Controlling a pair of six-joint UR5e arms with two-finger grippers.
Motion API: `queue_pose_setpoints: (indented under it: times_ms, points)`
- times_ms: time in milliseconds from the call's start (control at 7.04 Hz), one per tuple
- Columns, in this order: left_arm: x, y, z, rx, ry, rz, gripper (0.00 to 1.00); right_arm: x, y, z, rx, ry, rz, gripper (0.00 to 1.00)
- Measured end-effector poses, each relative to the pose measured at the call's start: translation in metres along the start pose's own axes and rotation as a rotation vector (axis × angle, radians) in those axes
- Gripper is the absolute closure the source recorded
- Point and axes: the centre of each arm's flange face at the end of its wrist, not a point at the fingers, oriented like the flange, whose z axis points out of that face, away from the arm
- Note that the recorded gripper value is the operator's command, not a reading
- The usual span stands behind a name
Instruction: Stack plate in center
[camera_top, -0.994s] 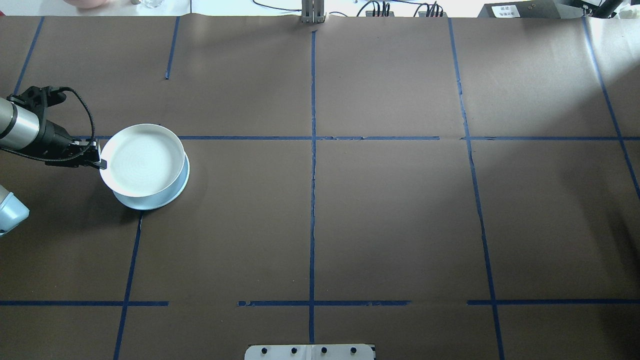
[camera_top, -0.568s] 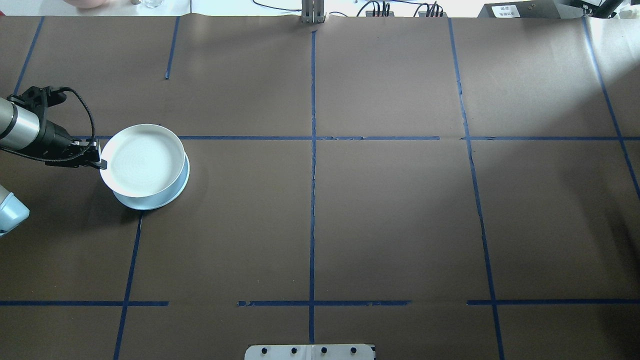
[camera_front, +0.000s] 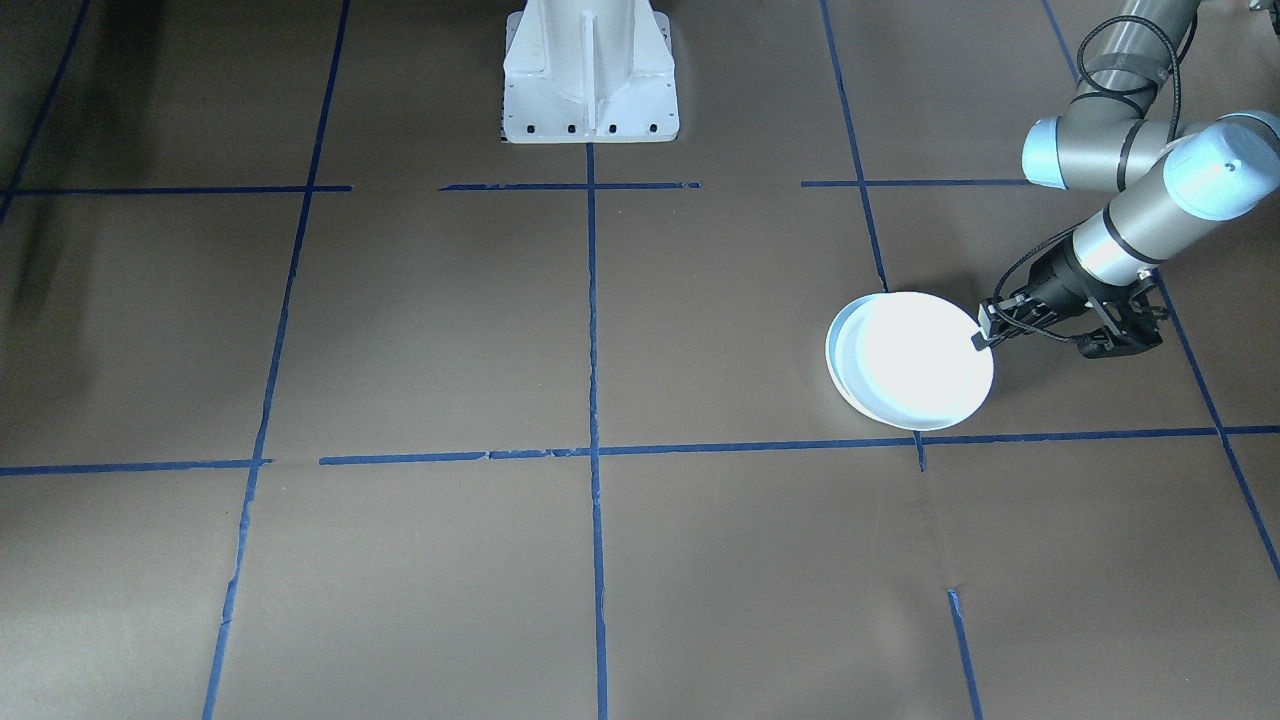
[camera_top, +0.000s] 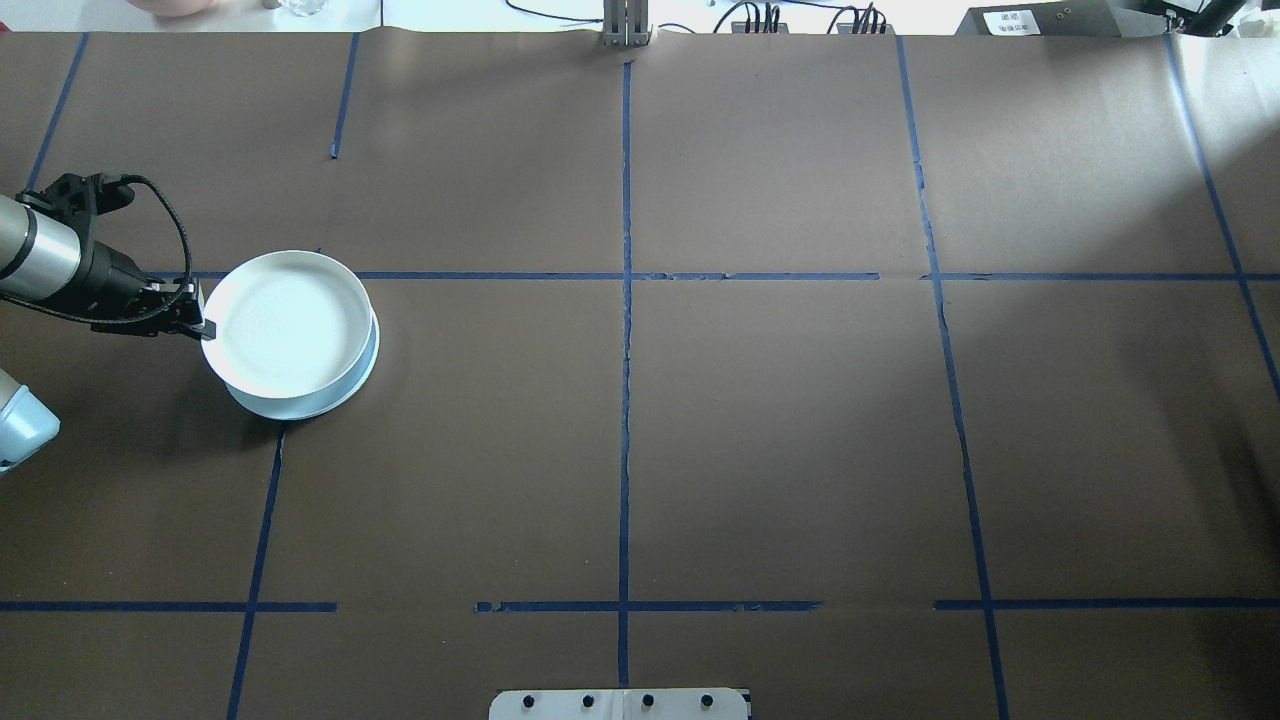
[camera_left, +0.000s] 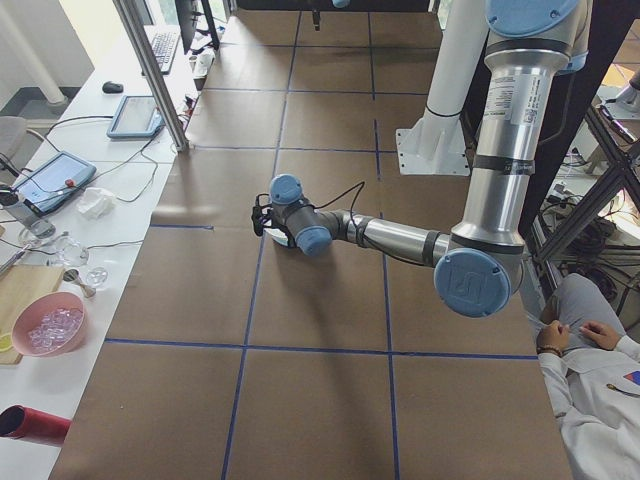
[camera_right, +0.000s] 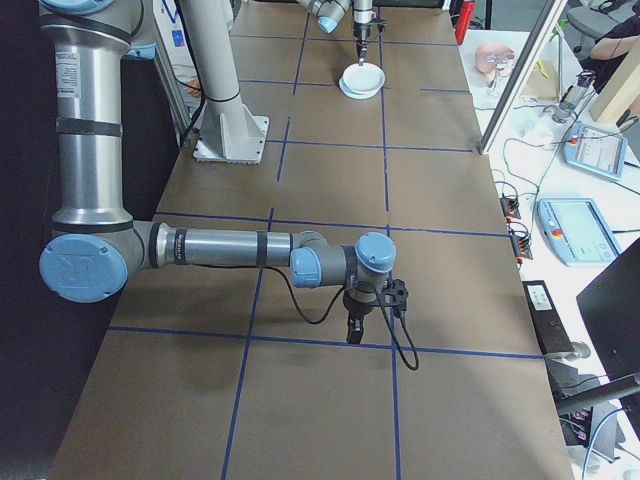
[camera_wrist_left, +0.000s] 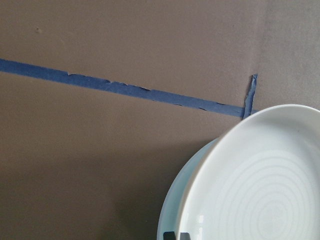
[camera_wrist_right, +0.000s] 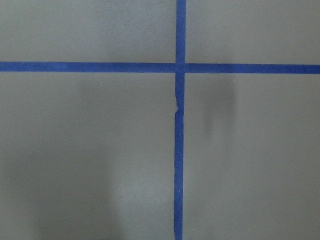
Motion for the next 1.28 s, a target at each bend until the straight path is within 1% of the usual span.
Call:
queue_pose_setpoints:
  times_ms: [426,710,852,994,1136,1278]
  points:
    - [0.0,0.0,0.0,-0.002,0.001,0.002,0.42,0.0,0.0,0.0,0.0,0.0,0.0,0.0]
    - [-0.006,0.0,-0.008,0.005,0.002,0.01,0.37,0.0,0.0,0.0,0.0,0.0,0.0,0.0]
    - [-0.026,-0.005,-0.026,0.018,-0.001,0.029,0.35,0.0,0.0,0.0,0.0,0.0,0.0,0.0]
    - [-0.062,-0.011,-0.053,0.032,0.0,0.05,0.33,0.0,0.0,0.0,0.0,0.0,0.0,0.0]
    - [-0.106,-0.017,-0.086,0.057,0.001,0.078,0.31,0.0,0.0,0.0,0.0,0.0,0.0,0.0]
    - [-0.143,-0.017,-0.109,0.081,-0.006,0.107,0.27,0.0,0.0,0.0,0.0,0.0,0.0,0.0]
